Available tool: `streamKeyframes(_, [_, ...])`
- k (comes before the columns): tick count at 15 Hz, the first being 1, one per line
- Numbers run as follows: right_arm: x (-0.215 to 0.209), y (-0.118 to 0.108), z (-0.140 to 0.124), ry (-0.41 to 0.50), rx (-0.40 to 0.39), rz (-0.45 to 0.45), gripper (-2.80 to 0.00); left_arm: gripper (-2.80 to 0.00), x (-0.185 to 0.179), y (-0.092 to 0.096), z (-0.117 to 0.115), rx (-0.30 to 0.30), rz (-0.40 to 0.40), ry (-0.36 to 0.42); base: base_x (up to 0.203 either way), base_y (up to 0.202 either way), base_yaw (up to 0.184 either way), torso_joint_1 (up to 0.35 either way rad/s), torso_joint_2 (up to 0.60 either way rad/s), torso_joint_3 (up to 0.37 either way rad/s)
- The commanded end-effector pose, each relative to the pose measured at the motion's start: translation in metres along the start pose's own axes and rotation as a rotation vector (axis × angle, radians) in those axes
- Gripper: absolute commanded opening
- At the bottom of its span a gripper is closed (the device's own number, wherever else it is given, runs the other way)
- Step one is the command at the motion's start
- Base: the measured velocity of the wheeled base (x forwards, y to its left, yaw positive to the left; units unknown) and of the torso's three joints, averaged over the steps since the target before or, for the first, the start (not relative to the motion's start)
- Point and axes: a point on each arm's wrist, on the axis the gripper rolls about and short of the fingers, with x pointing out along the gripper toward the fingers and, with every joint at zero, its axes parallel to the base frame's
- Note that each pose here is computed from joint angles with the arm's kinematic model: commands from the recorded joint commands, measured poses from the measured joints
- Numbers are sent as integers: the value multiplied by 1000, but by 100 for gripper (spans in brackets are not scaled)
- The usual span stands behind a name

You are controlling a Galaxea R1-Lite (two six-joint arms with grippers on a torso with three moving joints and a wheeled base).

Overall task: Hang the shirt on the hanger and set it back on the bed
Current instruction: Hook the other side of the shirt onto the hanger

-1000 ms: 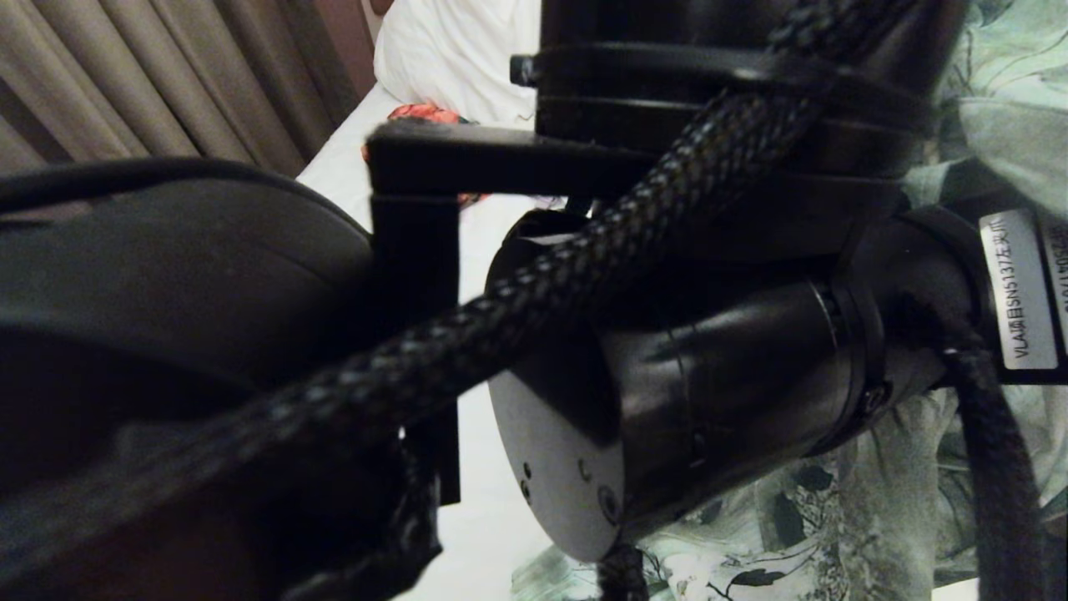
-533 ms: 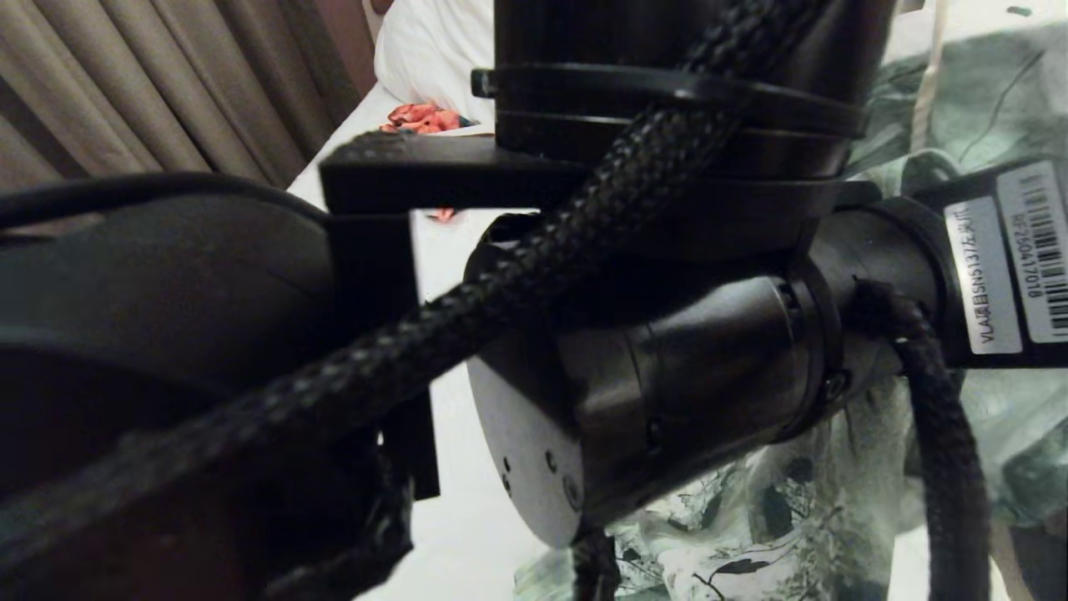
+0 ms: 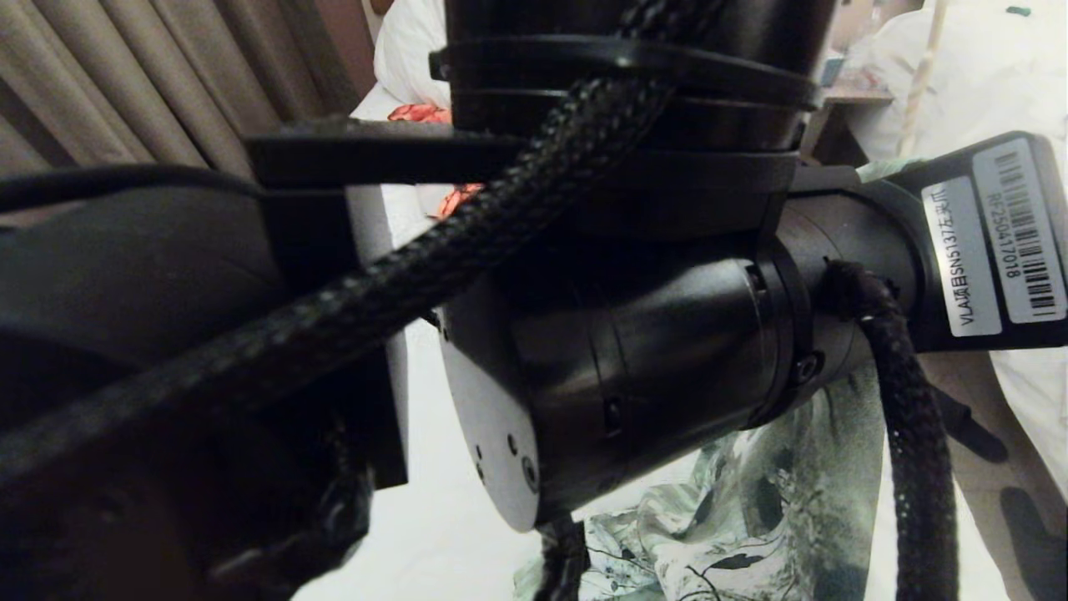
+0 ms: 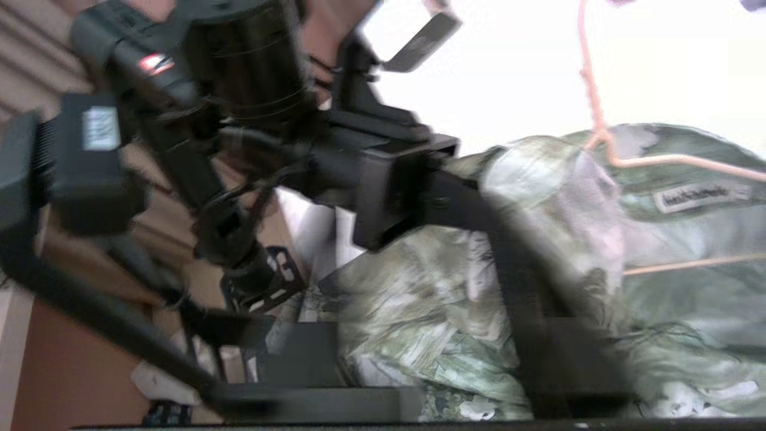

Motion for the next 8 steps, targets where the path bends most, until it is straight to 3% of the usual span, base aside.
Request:
streamKeyframes(1, [7,-5,0,14,15,-21,-280,-280,-2,-1,2,-3,-1,-7,0,0,0,0,0,0])
streamKeyframes(5, [32,-34,-1,69,67,-153,-280,-280,-6,0,2,-4,-1,-3,0,0,0,0,0,0])
streamKeyframes(8, [54,-55,-4,117,98,-201,-280,-280,-8,1,0,-6,-6,-11,0,0,0,0,0,0])
